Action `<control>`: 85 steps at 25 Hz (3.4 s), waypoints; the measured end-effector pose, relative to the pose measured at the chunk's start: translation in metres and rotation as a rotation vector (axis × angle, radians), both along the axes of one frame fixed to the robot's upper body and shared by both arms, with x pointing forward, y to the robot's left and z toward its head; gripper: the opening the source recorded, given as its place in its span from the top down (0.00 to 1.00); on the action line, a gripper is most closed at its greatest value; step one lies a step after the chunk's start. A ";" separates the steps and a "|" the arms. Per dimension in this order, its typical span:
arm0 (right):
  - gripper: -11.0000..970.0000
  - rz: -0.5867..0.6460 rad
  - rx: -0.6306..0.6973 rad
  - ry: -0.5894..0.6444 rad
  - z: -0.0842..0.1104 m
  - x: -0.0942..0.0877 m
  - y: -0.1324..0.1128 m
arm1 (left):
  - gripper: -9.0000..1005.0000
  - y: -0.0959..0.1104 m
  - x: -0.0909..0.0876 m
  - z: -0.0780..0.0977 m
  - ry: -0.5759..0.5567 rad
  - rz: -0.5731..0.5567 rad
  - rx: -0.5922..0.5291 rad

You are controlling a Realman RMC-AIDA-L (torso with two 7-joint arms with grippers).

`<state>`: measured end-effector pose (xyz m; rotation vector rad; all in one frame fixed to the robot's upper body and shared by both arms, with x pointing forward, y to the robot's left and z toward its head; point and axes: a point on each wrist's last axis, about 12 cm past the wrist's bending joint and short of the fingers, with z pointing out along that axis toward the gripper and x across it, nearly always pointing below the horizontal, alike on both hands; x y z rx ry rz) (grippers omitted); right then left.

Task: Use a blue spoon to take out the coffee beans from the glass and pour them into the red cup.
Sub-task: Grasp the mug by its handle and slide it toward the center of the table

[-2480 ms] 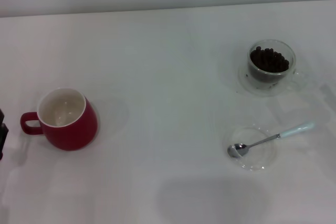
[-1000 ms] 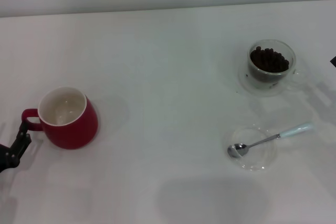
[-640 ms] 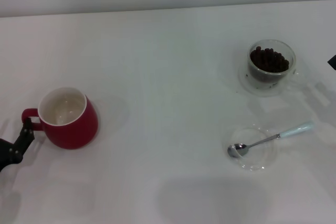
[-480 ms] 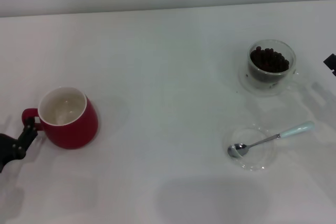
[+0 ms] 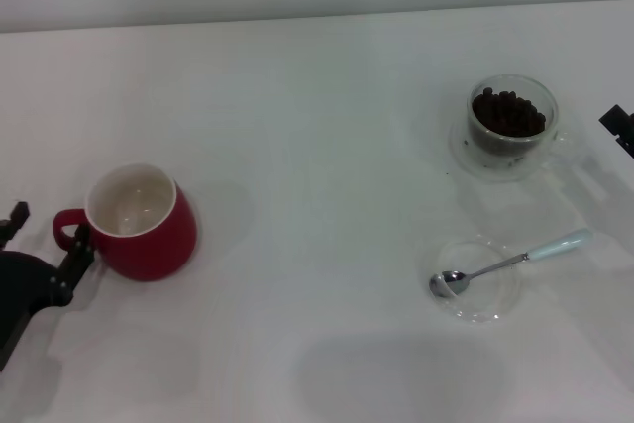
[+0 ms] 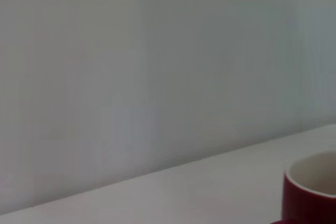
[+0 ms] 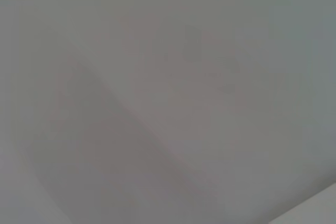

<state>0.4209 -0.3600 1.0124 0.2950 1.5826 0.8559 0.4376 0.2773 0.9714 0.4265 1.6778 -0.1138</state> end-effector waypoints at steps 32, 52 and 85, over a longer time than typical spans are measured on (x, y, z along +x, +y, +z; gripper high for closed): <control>0.32 0.016 -0.009 -0.011 0.004 0.016 0.004 | 0.88 -0.033 0.017 0.007 -0.036 -0.198 0.048; 0.32 0.019 -0.014 -0.019 0.004 0.016 0.004 | 0.89 -0.082 0.046 0.013 -0.011 -0.440 0.125; 0.32 0.028 -0.006 -0.009 0.003 0.011 0.005 | 0.67 -0.077 0.033 0.015 -0.083 -0.463 0.137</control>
